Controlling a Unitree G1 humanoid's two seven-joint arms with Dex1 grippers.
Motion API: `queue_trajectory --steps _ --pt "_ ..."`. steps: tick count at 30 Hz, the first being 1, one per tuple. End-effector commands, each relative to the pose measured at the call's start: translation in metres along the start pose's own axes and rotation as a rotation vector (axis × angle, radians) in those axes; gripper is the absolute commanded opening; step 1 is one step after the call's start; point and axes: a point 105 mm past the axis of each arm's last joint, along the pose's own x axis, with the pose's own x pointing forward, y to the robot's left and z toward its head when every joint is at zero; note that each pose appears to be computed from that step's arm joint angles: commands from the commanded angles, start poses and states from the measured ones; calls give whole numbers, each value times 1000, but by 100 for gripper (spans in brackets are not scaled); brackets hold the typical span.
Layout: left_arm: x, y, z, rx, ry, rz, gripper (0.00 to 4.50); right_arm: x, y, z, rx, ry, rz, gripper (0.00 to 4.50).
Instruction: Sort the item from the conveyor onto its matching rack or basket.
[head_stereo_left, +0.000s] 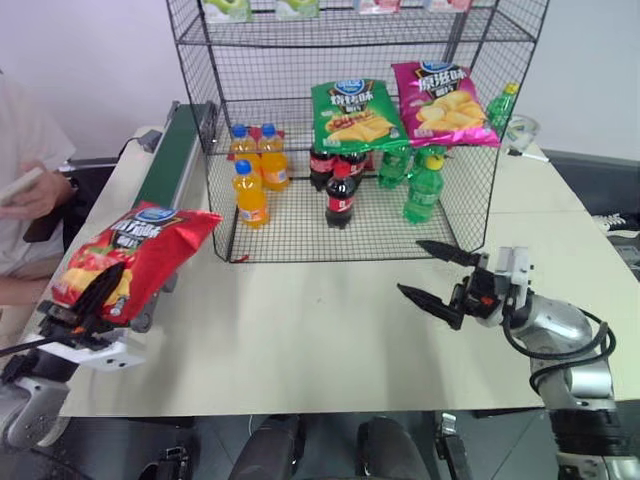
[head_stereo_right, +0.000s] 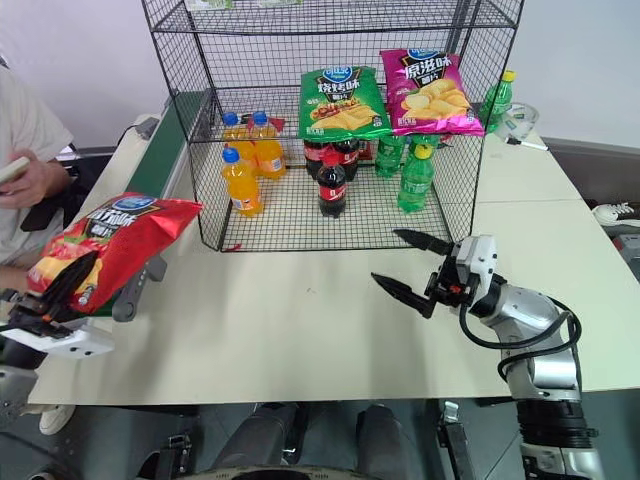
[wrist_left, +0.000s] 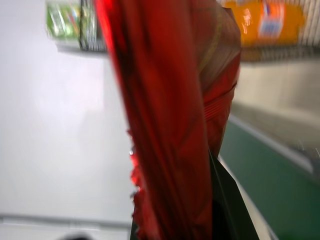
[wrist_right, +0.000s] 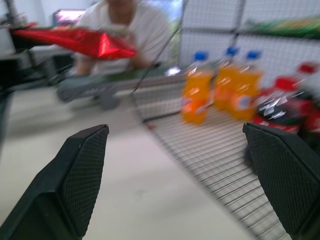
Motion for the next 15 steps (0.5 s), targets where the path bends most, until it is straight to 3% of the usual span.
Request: queue_trajectory --steps 1,4,8,15 --pt "22 23 18 15 -76 71 11 0 -11 16 -69 -73 -93 450" --pt "42 32 37 26 -145 105 11 2 -21 23 -117 -129 -215 450" --pt "74 41 57 -6 -195 179 11 10 -11 22 -133 -144 -226 450" --pt "129 44 70 -63 -168 270 11 15 -10 26 -151 -156 -244 450"
